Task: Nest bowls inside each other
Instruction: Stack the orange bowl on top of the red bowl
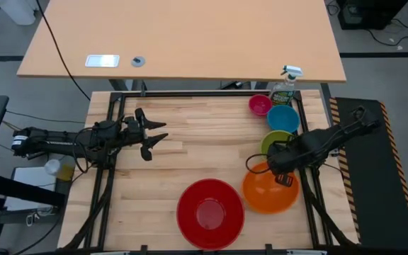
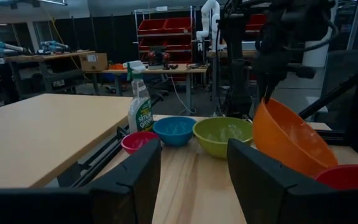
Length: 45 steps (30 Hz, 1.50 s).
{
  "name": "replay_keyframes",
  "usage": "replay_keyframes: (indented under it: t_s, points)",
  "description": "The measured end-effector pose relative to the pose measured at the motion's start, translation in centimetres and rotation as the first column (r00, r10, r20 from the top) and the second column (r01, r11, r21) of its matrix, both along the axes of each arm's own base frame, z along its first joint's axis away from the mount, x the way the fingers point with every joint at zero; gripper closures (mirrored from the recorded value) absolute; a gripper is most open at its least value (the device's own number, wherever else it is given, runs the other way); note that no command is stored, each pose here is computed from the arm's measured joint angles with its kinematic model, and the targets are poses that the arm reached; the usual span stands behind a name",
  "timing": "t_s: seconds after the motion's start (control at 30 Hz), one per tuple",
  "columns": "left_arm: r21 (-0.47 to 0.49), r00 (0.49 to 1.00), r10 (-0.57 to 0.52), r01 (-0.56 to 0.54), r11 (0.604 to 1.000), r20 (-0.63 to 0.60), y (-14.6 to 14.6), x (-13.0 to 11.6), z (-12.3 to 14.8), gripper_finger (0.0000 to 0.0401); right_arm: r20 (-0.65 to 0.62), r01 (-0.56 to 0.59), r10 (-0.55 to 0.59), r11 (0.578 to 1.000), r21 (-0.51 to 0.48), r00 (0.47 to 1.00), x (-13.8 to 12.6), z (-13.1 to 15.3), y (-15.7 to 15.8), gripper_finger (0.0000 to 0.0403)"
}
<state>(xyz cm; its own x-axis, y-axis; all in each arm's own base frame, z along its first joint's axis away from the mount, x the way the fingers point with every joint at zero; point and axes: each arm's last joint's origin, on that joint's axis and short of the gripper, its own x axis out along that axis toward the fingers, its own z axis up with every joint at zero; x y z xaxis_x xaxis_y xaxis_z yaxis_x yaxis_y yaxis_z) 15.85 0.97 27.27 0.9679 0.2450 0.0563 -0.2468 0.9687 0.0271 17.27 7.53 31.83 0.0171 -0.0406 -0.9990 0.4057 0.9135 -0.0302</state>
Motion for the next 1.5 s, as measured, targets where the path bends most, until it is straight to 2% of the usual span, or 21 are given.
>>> replay_keyframes:
  t_s: [0.4, 0.53, 0.7, 0.87, 1.17, 1.23, 1.37, 1.5]
  points:
    - [0.0, 1.0, 0.0, 0.0, 1.0, 0.0, 0.0, 0.0, 0.0, 0.0213, 0.111, -0.029, 0.024, 0.998, 0.049, 0.993, -2.4, 1.9, -1.1, 0.0384]
    - [0.0, 1.0, 0.0, 0.0, 1.0, 0.0, 0.0, 0.0, 0.0, 0.0213, 0.272, -0.045, 0.011, 0.992, 0.119, 0.962, -3.0, 3.0, -1.3, 0.0384]
    - [0.0, 1.0, 0.0, 0.0, 1.0, 0.0, 0.0, 0.0, 0.0, 0.0213, 0.488, -0.088, -0.02, 0.976, 0.198, 0.873, -2.4, 4.5, -1.1, 0.0384]
    - [0.0, 1.0, 0.0, 0.0, 1.0, 0.0, 0.0, 0.0, 0.0, 0.0213, 0.623, -0.158, 0.006, 0.969, 0.19, 0.782, 0.3, 5.0, 0.0, 0.0383]
    - [0.0, 1.0, 0.0, 0.0, 1.0, 0.001, 0.0, 0.0, 0.0, 0.0213, 0.677, -0.289, 0.137, 0.95, 0.117, 0.723, 8.3, 1.7, 2.5, 0.0383]
    - [0.0, 1.0, 0.0, 0.0, 1.0, 0.001, 0.0, 0.0, 0.0, 0.0213, 0.669, -0.297, 0.151, 0.949, 0.109, 0.728, 9.8, 0.6, 2.6, 0.0383]
    - [0.0, 1.0, 0.0, 0.0, 1.0, 0.001, 0.0, 0.0, 0.0, 0.0213, 0.612, -0.27, 0.159, 0.958, 0.094, 0.775, 11.8, -1.7, 2.1, 0.0383]
    - [0.006, 1.0, 0.0, 0.0, 1.0, 0.0, 0.0, 0.0, 0.0, 0.0213, 0.586, -0.269, 0.15, 0.955, 0.121, 0.797, 13.3, -3.1, 1.3, 0.0383]
